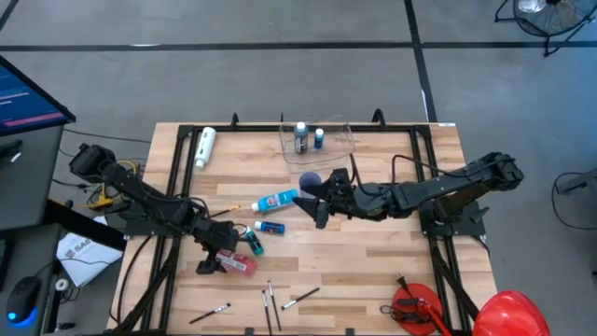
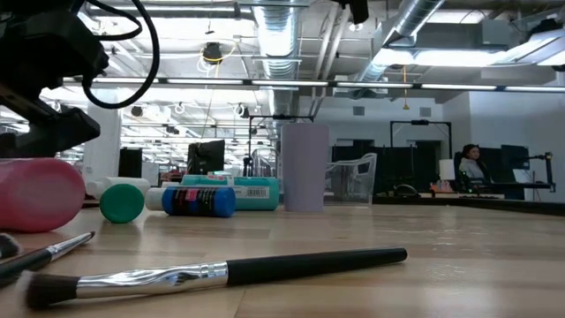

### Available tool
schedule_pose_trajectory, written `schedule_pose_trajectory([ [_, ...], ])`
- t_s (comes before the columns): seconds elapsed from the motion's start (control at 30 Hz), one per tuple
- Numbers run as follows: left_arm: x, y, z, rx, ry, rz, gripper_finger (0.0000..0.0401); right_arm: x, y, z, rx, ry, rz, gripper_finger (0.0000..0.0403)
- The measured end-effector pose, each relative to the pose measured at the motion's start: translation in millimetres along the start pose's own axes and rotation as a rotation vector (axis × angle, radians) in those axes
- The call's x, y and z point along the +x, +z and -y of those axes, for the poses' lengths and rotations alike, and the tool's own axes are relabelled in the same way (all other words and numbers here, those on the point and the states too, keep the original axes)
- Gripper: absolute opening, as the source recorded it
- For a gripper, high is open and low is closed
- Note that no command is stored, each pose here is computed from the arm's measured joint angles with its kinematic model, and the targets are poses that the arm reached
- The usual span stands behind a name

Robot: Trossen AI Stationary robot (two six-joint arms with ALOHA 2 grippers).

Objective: Pick & Place Paint Supplies
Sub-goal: Put the red paint bottle into the transparent bin

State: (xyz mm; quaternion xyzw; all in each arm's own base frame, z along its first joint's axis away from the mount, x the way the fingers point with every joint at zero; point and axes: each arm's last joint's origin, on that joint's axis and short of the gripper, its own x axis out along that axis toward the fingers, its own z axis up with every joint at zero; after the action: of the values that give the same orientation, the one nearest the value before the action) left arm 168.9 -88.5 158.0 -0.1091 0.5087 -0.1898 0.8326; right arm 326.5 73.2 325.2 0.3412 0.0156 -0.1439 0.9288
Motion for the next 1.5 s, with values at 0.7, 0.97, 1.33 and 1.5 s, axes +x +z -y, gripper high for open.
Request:
schedule_pose_trajectory([
  [0.7, 0, 3, 1, -0.132, 0.03, 0.05, 0.0356, 0, 1, 0, 0.001, 0.0, 0.003, 0.0302],
  [0.97, 14, -33, -15, -0.088, 0.061, -0.055, 0.0356, 0, 1, 0, 0.001, -0.001, 0.003, 0.0302],
  [1.33, 17, -44, -20, -0.101, 0.066, -0.035, 0.0356, 0, 1, 0, 0.002, -0.001, 0.003, 0.0302],
  [1.5, 18, -44, -20, -0.023, 0.111, -0.023, 0.0356, 0, 1, 0, 0.002, 0.0, 0.002, 0.0302],
])
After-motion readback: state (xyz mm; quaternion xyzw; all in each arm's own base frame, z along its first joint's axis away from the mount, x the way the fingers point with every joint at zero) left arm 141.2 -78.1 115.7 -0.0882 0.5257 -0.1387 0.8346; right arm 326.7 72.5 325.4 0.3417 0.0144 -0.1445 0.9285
